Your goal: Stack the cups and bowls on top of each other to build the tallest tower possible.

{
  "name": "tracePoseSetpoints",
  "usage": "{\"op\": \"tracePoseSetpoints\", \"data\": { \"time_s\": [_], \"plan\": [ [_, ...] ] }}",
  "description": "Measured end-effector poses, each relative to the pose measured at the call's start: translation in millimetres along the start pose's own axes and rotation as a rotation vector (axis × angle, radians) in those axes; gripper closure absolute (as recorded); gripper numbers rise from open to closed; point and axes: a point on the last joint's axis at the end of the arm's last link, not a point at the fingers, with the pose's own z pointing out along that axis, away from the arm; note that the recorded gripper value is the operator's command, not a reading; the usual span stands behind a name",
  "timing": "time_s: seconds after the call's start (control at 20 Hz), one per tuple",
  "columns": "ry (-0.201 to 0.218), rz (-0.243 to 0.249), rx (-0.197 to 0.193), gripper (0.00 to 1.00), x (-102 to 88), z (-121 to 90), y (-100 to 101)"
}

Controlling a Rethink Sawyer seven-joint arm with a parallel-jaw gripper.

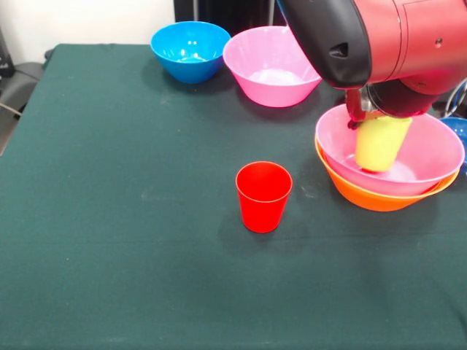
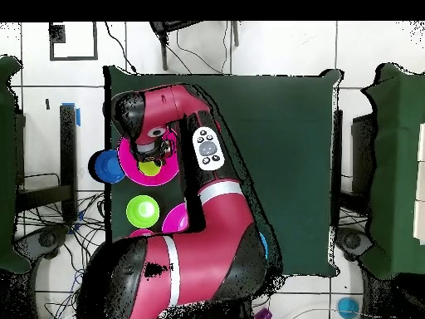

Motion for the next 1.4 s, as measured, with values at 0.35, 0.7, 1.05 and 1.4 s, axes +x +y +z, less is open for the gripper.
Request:
{"op": "tracePoseSetpoints", "data": {
  "time_s": [0.35, 0.7, 1.05, 1.4],
  "plan": [
    [-0.044, 0.007, -0.021, 1.00, -9.7, 8.8, -2.3],
    [-0.043, 0.009, -0.034, 1.00, -10.0, 6.9, -0.5],
    [-0.043, 0.010, -0.038, 1.00, -10.0, 6.4, 0.1],
    [-0.043, 0.009, -0.038, 1.00, -9.8, 6.2, 0.7]
  ]
}}
